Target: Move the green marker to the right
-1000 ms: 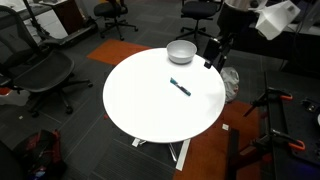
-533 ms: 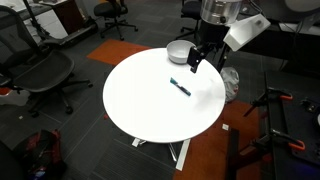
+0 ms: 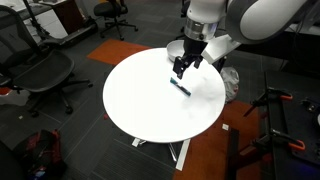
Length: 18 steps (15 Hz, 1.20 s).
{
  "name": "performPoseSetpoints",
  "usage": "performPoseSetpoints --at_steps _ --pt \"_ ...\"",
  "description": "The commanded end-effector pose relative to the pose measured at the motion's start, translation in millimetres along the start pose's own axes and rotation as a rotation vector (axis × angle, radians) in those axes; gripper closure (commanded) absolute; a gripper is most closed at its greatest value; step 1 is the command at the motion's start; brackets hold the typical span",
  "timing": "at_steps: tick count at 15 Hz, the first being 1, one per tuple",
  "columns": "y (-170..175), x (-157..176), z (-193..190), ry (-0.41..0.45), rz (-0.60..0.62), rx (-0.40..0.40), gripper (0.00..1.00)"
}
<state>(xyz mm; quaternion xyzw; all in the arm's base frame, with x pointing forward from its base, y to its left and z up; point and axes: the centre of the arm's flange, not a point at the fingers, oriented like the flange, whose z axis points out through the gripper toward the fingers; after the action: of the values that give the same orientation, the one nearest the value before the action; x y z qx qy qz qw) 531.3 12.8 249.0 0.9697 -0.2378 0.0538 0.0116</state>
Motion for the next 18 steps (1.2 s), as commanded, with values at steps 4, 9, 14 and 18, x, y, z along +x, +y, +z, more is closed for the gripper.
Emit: performPoseSetpoints --at_steps 4,9,14,18 --pt "-6 29 36 0.017 0.04 0.017 0.0" --pt "-5 48 59 0.016 0.055 -0.009 0.0" --pt "-3 62 85 0.0 0.066 -0.034 0.0" --pt "1 67 106 -0.023 0.087 -0.041 0.0"
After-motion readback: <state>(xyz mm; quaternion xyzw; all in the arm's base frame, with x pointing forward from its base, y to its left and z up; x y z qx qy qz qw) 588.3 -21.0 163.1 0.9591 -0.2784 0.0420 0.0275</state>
